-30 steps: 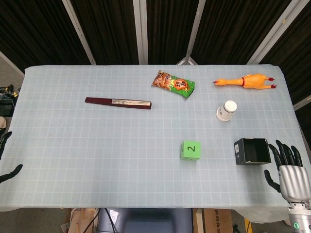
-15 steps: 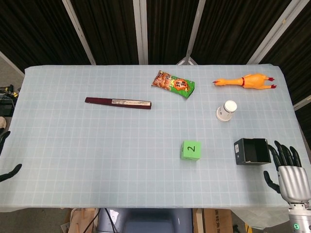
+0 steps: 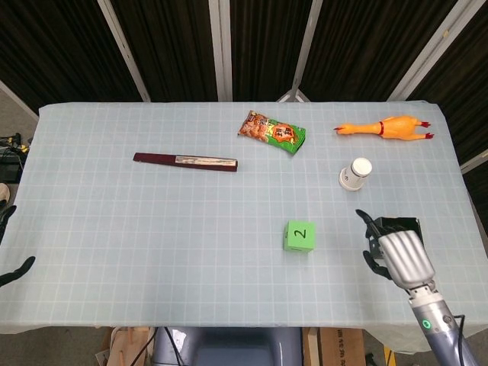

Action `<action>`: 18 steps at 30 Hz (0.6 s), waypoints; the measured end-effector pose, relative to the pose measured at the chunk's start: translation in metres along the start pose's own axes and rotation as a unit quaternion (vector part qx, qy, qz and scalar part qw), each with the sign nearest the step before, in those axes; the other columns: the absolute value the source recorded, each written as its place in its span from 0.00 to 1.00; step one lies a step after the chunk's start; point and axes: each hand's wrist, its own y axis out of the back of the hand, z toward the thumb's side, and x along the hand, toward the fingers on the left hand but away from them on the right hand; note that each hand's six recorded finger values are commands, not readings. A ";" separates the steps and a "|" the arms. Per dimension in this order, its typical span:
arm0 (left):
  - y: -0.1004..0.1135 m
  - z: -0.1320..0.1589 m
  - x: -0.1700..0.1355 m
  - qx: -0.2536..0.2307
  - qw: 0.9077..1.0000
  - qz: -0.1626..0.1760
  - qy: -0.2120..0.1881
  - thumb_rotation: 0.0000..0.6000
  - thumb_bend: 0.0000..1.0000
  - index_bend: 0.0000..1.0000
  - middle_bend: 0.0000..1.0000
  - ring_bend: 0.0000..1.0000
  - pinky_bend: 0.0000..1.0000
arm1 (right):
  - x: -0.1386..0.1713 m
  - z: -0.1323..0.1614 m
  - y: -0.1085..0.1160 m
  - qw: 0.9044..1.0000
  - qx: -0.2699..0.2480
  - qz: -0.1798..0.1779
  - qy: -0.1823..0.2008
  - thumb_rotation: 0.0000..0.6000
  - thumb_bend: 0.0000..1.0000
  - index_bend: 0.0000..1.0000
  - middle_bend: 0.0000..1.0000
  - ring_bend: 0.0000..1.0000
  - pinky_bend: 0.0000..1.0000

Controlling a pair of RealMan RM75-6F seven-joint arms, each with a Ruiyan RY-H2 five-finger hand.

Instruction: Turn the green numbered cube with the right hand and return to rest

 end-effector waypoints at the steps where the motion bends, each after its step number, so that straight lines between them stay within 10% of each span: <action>1: 0.000 -0.001 0.000 -0.001 1.000 0.000 0.002 1.00 0.27 0.00 0.00 0.00 0.01 | -0.007 0.004 0.000 1.000 -0.002 0.011 0.004 1.00 0.60 0.11 0.84 0.88 0.80; 18: 0.002 -0.010 0.009 -0.007 1.000 -0.008 0.019 1.00 0.27 0.00 0.00 0.00 0.01 | -0.086 0.087 -0.031 0.973 0.051 0.222 0.038 1.00 0.76 0.09 0.86 0.90 0.81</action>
